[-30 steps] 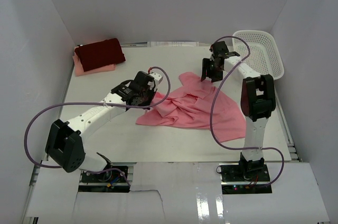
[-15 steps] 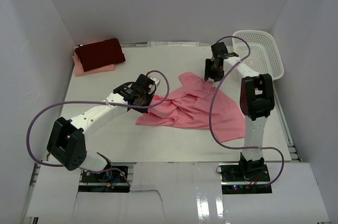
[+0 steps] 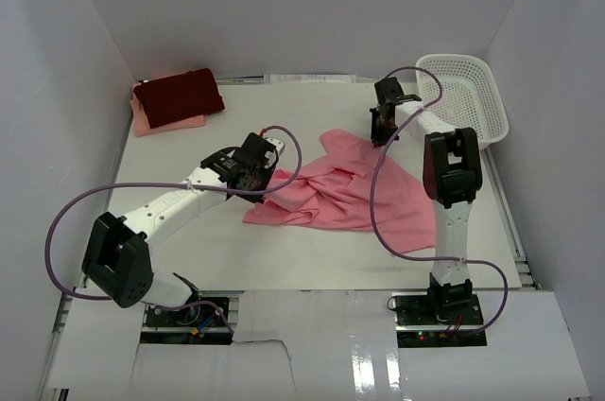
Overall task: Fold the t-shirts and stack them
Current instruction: Flatten out the tshirt
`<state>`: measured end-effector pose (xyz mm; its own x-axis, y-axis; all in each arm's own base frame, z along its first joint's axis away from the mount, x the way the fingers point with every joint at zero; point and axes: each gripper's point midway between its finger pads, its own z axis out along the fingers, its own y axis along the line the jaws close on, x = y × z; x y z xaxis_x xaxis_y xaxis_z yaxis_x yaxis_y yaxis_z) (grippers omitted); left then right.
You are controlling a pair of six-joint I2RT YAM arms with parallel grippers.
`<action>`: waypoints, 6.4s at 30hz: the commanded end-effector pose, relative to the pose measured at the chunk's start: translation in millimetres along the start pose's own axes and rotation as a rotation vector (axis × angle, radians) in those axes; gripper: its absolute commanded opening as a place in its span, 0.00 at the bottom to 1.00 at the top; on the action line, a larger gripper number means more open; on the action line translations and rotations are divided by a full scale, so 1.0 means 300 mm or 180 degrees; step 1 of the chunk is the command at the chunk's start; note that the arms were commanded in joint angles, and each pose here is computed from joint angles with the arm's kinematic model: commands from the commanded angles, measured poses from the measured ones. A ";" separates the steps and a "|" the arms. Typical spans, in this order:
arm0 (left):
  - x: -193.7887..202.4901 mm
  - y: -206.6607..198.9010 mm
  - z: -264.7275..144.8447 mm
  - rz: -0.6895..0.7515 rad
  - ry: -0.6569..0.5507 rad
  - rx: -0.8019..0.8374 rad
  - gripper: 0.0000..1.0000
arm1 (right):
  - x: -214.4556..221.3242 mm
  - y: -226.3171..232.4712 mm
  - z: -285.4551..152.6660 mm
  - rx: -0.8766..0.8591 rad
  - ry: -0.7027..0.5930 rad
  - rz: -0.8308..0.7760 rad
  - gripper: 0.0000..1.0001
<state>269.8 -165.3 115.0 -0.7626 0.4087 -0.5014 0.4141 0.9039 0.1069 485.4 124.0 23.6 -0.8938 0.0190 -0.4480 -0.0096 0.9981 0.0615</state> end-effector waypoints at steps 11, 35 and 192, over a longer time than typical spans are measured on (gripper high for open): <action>-0.076 0.148 -0.076 -0.0463 -0.0209 -0.0687 0.00 | -0.316 0.113 -0.278 -0.0939 -0.0465 0.0433 0.08; -0.320 0.447 -0.846 -0.1862 -0.2928 -0.0523 0.00 | -0.021 0.022 -1.788 -0.1642 -0.3810 -0.0373 0.08; -0.326 0.505 0.512 0.0510 0.0038 -0.0396 0.43 | -0.236 -0.040 -0.283 -0.0670 -0.1083 0.0514 0.08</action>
<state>475.1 -85.3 41.6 -0.7026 0.5613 -0.4373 0.4766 0.8276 0.2966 501.2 106.3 119.6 -0.7179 0.2313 -0.6566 0.0094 0.9463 0.3231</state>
